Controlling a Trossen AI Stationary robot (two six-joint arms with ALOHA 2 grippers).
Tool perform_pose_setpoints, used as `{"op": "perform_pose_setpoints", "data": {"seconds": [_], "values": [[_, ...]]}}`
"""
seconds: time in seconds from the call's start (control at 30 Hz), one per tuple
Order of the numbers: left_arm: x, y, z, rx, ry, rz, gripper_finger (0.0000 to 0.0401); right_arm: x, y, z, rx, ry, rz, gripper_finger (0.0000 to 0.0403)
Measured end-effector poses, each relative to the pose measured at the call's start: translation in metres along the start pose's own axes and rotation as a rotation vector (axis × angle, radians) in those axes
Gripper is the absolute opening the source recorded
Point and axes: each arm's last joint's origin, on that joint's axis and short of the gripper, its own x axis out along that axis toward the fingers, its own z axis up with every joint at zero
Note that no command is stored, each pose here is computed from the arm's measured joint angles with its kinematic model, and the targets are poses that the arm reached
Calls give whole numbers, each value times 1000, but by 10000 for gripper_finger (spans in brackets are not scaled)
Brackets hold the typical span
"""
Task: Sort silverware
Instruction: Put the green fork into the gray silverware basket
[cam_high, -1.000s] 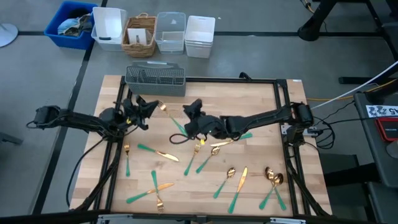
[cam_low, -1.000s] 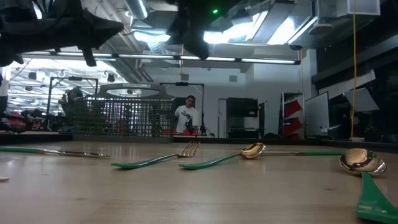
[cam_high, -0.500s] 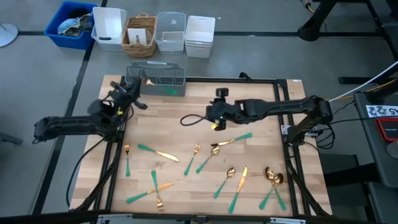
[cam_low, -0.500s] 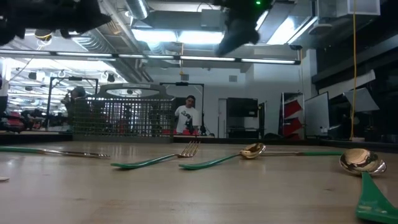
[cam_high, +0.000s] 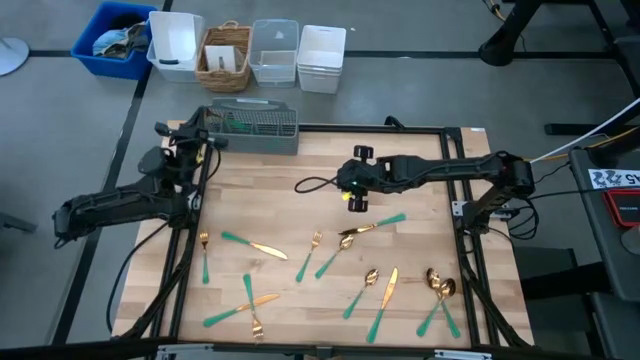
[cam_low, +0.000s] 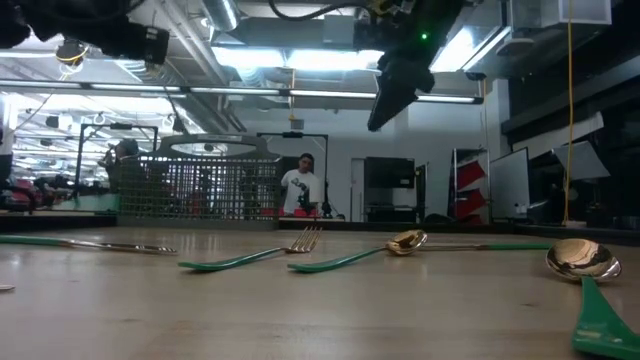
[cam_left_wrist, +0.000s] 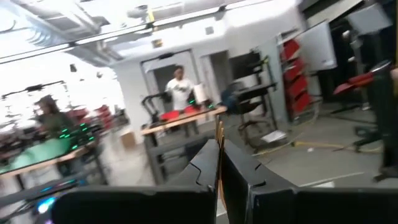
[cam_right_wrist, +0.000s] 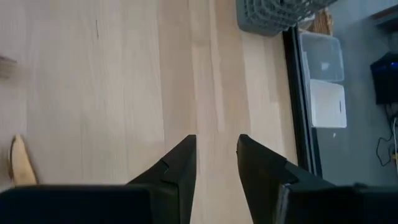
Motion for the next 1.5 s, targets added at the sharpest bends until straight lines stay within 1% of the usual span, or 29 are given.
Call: {"op": "perform_pose_setpoints", "data": {"seconds": [0.13,0.23,0.3,0.53,0.7,0.83,1.0,1.07,1.13,1.23,1.33,1.4,1.5], "values": [[12,-7,-10,9,64,54,0,3,2,4,12,-53,30,115],[22,-17,-22,62,132,67,0,3,3,5,12,-71,71,115],[27,-24,-29,68,164,69,0,3,4,5,12,-75,95,115],[37,-46,-50,44,251,8,9,3,4,5,10,-74,102,115],[39,-59,-68,82,341,-15,15,3,4,5,-4,-75,102,115],[40,-65,-76,117,374,-26,16,3,4,5,-5,-74,102,115],[40,-65,-76,79,372,-23,17,3,4,5,-5,-76,109,115],[38,-64,-73,61,360,-28,24,3,5,5,-6,-78,117,115],[36,-63,-68,42,344,-35,42,3,5,5,-6,-79,121,115],[34,-58,-61,8,314,-36,81,3,5,5,-7,-79,128,115],[30,-52,-53,-49,281,-34,118,3,5,5,-7,-80,129,115],[27,-48,-47,-97,256,-41,134,3,5,5,-7,-80,129,115],[19,-43,-37,-176,210,-69,147,3,5,5,-7,-80,129,115]]}}
